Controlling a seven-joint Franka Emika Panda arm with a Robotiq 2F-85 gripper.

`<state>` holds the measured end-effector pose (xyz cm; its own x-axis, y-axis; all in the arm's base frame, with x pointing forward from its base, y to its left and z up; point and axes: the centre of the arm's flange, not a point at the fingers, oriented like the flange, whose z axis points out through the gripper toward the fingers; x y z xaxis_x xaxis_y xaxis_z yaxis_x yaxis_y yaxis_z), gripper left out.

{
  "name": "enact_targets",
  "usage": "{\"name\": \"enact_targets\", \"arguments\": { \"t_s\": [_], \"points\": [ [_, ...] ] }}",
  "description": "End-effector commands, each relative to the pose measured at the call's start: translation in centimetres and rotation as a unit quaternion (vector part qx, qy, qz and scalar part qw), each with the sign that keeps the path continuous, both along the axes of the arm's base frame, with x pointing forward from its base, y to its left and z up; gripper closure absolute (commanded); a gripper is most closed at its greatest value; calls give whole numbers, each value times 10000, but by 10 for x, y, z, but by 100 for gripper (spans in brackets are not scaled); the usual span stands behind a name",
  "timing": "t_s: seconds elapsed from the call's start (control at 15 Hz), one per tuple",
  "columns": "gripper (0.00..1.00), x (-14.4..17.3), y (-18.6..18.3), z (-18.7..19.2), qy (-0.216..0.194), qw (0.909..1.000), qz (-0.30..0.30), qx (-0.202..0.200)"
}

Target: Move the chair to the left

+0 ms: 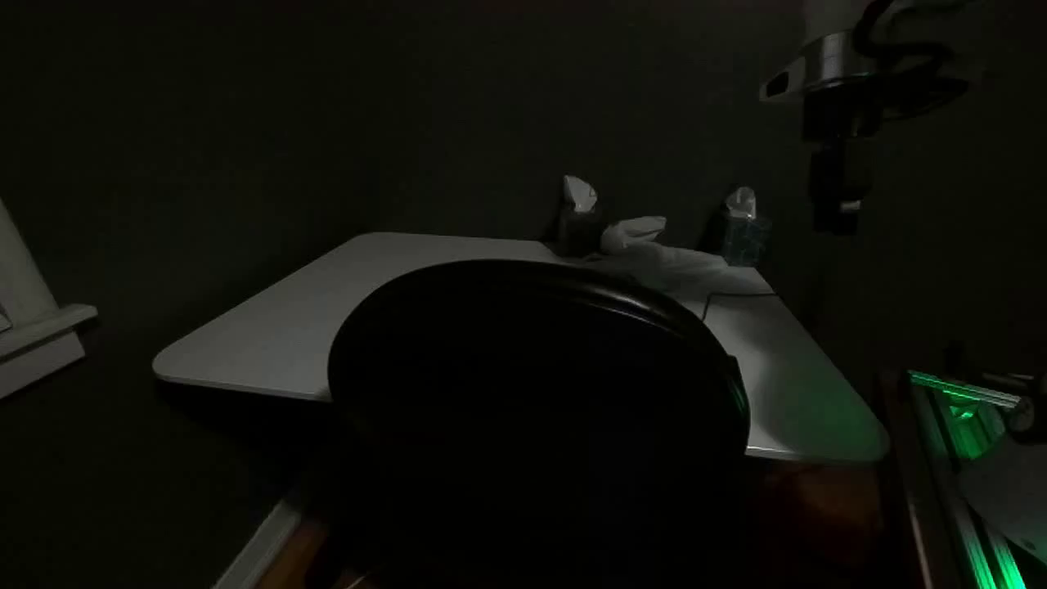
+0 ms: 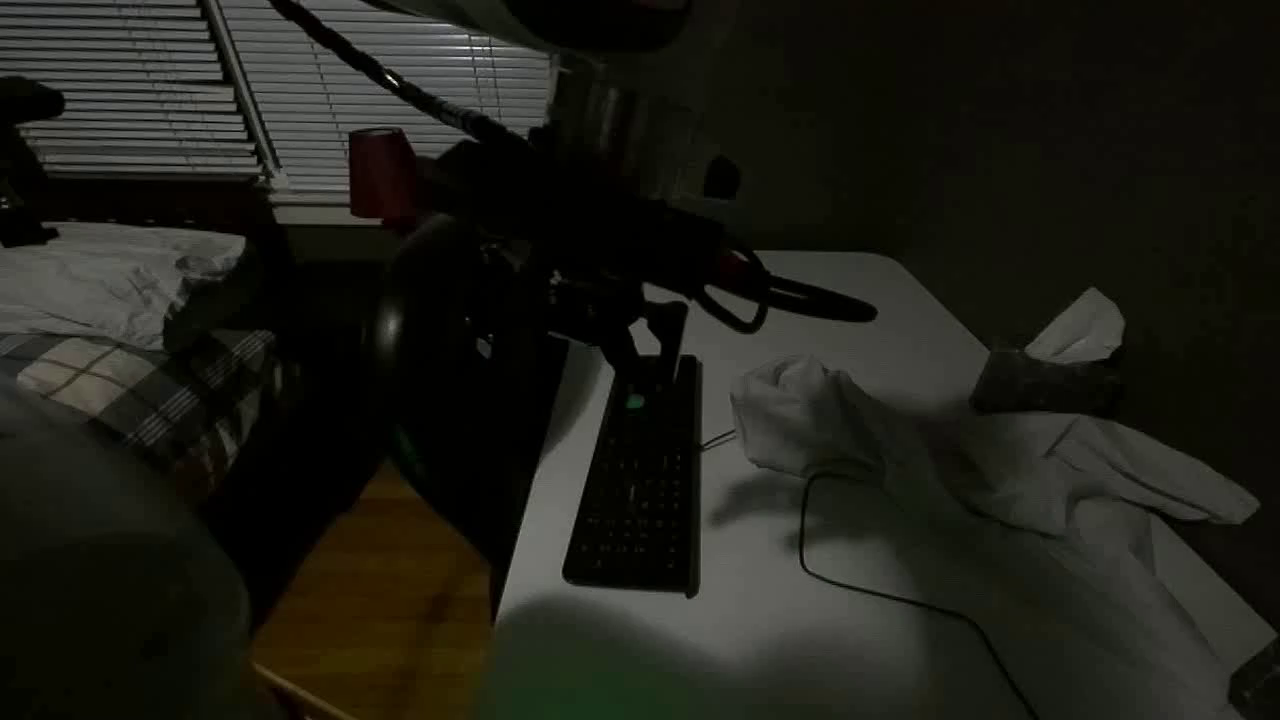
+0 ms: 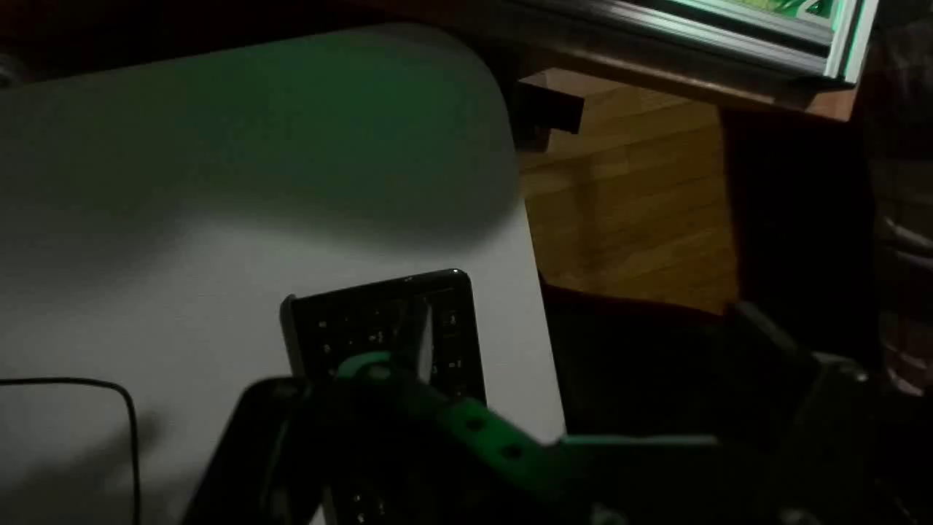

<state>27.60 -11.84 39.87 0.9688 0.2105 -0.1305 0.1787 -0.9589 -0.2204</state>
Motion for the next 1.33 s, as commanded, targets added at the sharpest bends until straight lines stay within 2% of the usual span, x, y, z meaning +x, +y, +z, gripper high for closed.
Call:
{"name": "enact_targets", "arguments": {
  "t_s": [0.0, 0.67, 0.8, 0.87, 1.0, 1.13, 1.27],
  "points": [
    [0, 0, 0, 0, 0, 10000, 0, 0],
    [0, 0, 0, 0, 0, 10000, 0, 0],
    [0, 21, 11, -1, -26, 10000, -71, -1],
    [0, 33, 19, -1, 5, 9991, -412, -79],
    [0, 61, 35, 2, -54, 9973, -728, 40],
    [0, 88, 51, 1, -68, 9910, -1334, 71],
    [0, 119, 65, -3, 91, 9833, -1804, 228]
  ]
}}
